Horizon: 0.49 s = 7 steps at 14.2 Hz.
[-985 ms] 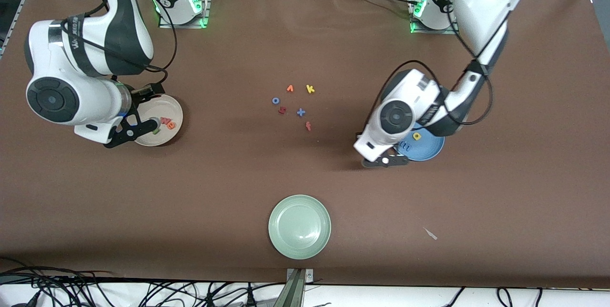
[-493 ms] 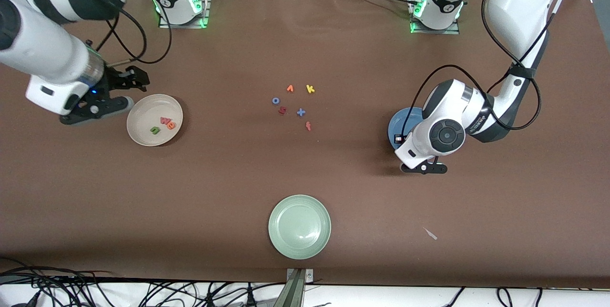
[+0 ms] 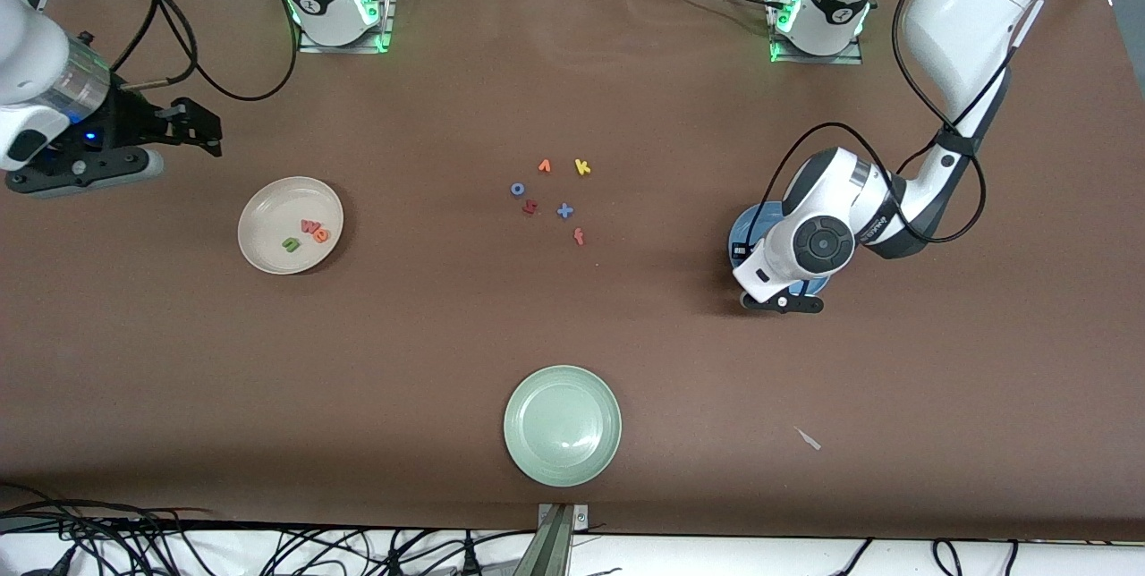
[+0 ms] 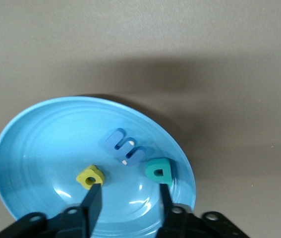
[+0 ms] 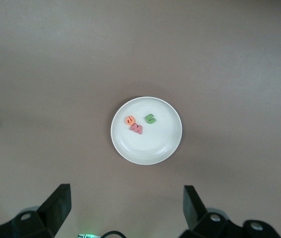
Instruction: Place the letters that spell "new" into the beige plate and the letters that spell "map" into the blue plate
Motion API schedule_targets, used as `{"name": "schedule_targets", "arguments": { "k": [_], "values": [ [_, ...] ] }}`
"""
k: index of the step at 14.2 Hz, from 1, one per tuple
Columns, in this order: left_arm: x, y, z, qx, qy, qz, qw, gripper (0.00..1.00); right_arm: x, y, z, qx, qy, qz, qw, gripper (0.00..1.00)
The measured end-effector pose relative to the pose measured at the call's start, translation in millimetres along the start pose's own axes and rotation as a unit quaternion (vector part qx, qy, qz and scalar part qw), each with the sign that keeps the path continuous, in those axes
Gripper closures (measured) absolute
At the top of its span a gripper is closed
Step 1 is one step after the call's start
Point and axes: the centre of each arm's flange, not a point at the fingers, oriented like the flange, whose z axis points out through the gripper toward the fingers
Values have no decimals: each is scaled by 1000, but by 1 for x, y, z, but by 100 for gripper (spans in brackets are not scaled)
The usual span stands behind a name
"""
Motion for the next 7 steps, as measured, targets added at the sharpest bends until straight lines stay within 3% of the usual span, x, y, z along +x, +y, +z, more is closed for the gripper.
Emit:
{"name": "schedule_targets", "arguments": {
  "k": [4, 7],
  "values": [
    [2, -8, -50, -1, 45, -9, 999, 1, -13, 6, -13, 0, 2, 12, 1000, 0],
    [4, -18, -113, -5, 99, -21, 995, 0, -19, 10, -20, -1, 8, 19, 1000, 0]
  ]
}}
